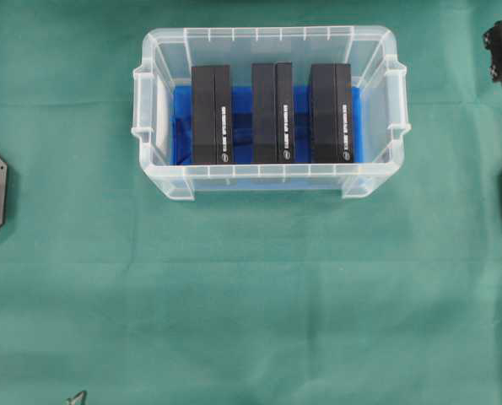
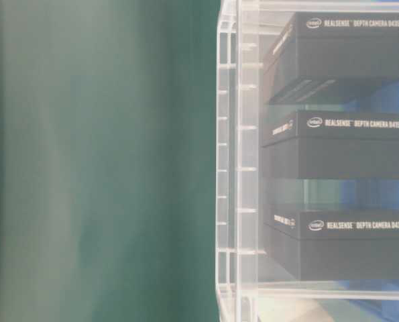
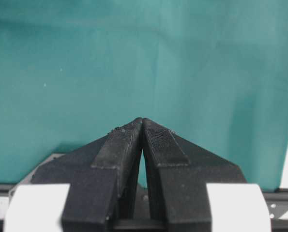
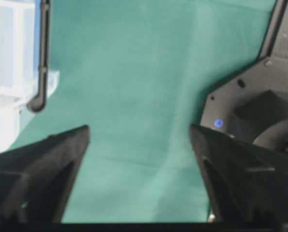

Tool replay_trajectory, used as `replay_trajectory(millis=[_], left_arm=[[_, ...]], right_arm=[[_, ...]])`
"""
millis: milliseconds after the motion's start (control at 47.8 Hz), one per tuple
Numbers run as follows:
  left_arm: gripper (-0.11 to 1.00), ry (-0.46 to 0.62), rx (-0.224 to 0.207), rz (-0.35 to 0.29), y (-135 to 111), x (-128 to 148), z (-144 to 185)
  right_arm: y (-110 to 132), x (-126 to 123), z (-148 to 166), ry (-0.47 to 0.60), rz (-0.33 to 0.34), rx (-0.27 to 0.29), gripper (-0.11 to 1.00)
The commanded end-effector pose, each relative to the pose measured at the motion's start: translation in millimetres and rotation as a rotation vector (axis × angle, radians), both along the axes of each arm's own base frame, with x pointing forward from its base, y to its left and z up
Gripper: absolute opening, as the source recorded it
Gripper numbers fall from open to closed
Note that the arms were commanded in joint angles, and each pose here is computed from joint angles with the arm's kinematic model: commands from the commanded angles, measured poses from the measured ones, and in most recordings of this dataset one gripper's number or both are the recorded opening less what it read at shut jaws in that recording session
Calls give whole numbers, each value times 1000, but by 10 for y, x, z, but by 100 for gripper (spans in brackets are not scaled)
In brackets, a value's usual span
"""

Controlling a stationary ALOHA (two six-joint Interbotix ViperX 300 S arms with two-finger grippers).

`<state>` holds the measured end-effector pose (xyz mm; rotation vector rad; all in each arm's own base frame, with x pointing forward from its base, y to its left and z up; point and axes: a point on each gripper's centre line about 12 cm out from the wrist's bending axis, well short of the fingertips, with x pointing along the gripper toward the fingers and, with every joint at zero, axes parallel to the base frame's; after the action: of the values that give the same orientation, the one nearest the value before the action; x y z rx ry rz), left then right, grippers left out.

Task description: Take the box out of the case with the right arm.

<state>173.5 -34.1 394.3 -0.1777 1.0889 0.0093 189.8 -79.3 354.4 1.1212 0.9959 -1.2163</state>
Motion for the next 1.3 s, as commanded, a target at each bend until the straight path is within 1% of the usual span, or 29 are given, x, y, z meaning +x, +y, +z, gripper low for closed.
replay_trajectory(millis=[0,188,524,733,880,963,1110,1277], left_arm=[[0,-26,-2,-5,-6,6,77],[0,-16,3,0,-3,18,53],[0,-9,5,-2,-10,50,46],[0,3,8,-3,6,-25,49],[0,30,14,-2,21,-95,40],[0,36,15,-2,27,-124,44],[0,45,17,-3,29,-132,35],[0,45,19,-2,31,-131,35]], right_arm=[[-32,-8,32,-3,-16,-20,96],[-33,-11,28,-7,-59,-19,95],[-36,-7,29,-13,-69,-21,95],[-40,-8,30,-13,-74,-23,95],[-47,19,30,-19,-99,-19,95],[-53,66,17,-20,-109,-13,95],[-46,221,4,-24,-99,2,95],[-56,513,20,-44,-86,2,95]])
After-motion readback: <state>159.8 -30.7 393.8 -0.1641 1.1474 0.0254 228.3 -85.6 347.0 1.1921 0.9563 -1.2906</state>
